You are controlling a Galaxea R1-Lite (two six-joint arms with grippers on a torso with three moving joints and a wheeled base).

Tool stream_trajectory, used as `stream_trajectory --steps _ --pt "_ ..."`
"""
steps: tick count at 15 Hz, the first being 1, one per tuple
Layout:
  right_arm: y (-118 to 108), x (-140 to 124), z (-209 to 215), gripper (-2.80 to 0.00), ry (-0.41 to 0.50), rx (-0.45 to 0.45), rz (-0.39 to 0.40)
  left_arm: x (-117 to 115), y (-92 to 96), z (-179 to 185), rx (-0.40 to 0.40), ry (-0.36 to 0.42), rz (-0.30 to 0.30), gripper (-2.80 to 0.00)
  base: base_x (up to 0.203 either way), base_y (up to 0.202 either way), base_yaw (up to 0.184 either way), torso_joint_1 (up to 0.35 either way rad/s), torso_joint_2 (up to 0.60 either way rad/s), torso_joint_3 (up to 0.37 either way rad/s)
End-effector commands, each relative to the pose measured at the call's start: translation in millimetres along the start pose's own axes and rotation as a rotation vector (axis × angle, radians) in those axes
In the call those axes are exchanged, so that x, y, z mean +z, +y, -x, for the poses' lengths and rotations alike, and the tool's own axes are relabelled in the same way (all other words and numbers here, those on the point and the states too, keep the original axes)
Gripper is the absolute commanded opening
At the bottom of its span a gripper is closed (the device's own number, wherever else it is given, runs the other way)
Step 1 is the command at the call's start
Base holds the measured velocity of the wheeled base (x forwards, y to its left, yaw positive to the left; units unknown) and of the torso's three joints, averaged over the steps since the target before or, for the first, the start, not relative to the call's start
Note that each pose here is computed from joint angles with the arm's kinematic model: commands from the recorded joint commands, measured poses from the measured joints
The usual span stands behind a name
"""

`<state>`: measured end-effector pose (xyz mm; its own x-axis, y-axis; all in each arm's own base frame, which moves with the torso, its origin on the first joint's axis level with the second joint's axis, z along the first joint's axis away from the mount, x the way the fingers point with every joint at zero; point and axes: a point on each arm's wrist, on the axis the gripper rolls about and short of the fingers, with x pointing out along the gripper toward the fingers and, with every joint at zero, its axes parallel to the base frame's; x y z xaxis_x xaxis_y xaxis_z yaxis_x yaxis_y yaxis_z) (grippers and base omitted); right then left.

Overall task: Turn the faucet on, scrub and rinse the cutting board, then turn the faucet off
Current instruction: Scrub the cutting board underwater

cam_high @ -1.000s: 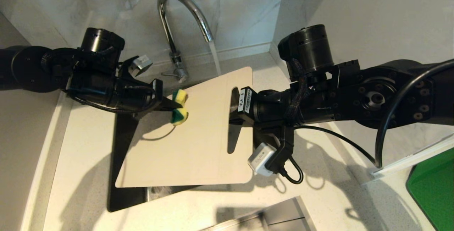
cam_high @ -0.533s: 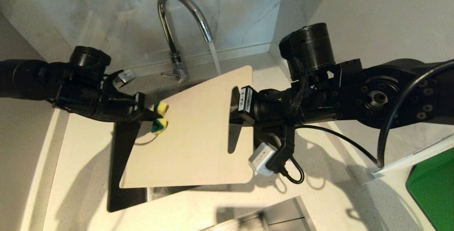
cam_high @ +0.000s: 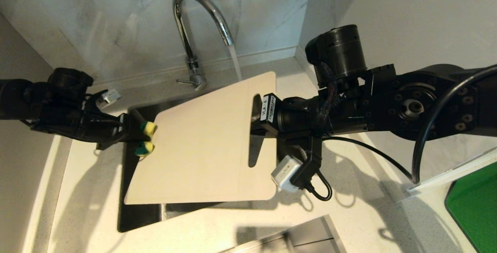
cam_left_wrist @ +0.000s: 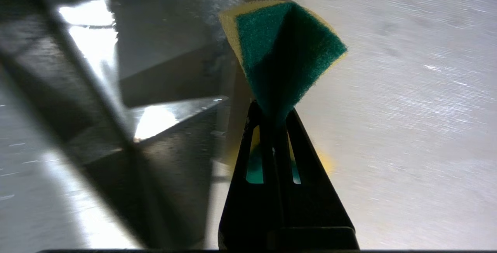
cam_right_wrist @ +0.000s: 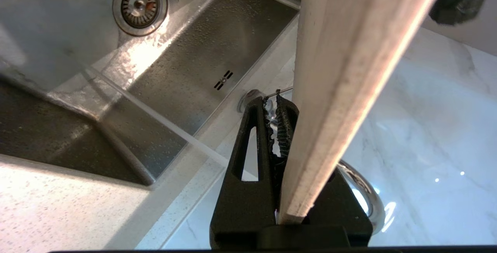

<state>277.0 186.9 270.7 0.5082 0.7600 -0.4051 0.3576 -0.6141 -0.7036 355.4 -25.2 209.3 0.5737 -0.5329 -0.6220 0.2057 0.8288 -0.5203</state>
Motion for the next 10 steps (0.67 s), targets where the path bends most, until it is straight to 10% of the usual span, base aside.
stream_trajectory --steps 1,10 --pt "1.8 0.8 -2.5 -2.8 -0.007 0.005 0.012 -4.3 -32.3 9.4 -0.054 -0.01 -0.034 -2.8 0.0 0.0 0.0 0.0 0.0 0.0" --pt "3.8 0.3 -4.1 -2.8 -0.008 0.011 0.009 -55.4 -175.5 38.5 -0.344 0.099 -0.074 -2.8 0.0 0.0 0.0 0.0 0.0 0.0"
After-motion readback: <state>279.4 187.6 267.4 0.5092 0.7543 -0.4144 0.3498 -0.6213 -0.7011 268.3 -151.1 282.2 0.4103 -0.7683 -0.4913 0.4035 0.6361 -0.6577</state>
